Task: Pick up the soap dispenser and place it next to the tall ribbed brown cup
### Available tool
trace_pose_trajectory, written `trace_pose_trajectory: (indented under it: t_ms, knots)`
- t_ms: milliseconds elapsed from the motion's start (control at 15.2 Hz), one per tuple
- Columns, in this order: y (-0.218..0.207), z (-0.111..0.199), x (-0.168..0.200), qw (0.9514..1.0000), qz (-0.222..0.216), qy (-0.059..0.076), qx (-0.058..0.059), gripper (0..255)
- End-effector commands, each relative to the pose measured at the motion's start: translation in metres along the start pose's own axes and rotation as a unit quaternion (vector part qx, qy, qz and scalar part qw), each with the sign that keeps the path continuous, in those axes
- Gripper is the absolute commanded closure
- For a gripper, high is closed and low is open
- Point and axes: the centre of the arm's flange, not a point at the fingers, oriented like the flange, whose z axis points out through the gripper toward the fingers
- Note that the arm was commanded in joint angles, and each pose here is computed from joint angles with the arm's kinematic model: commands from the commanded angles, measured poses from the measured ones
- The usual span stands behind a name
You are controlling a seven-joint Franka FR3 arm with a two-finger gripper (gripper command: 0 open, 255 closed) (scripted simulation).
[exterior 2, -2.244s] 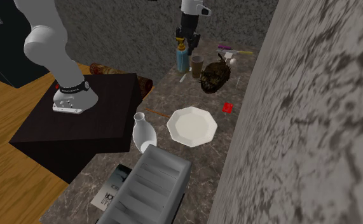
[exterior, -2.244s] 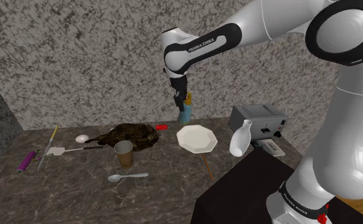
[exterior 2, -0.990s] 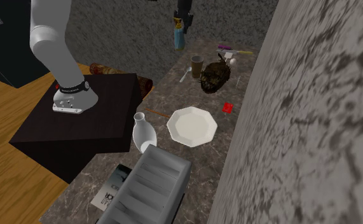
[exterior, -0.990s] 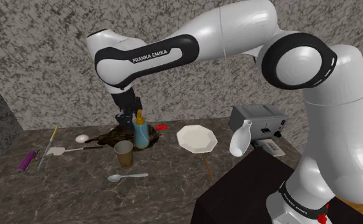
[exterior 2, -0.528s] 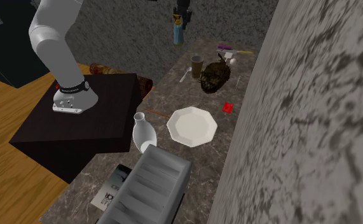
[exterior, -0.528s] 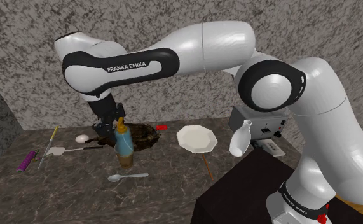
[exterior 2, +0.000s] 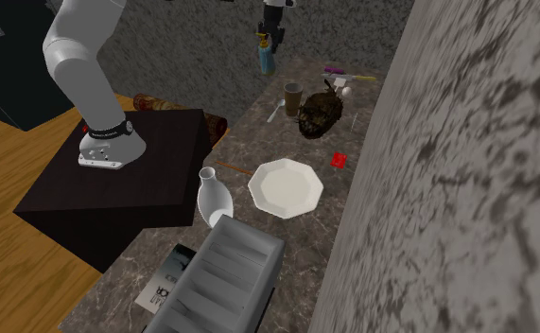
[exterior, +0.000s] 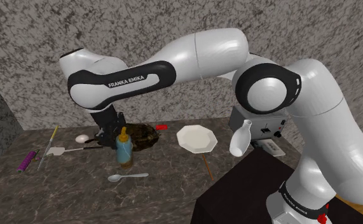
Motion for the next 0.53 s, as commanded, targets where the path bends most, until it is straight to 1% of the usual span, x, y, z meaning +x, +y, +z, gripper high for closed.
trace_pose_trajectory:
  t_ms: [0,462]
  knots:
    - [0.000,0.010,0.002,1.0000,0.000,0.000,0.000,255]
    - [-0.002,0.046,0.011,1.0000,0.000,0.000,0.000,255]
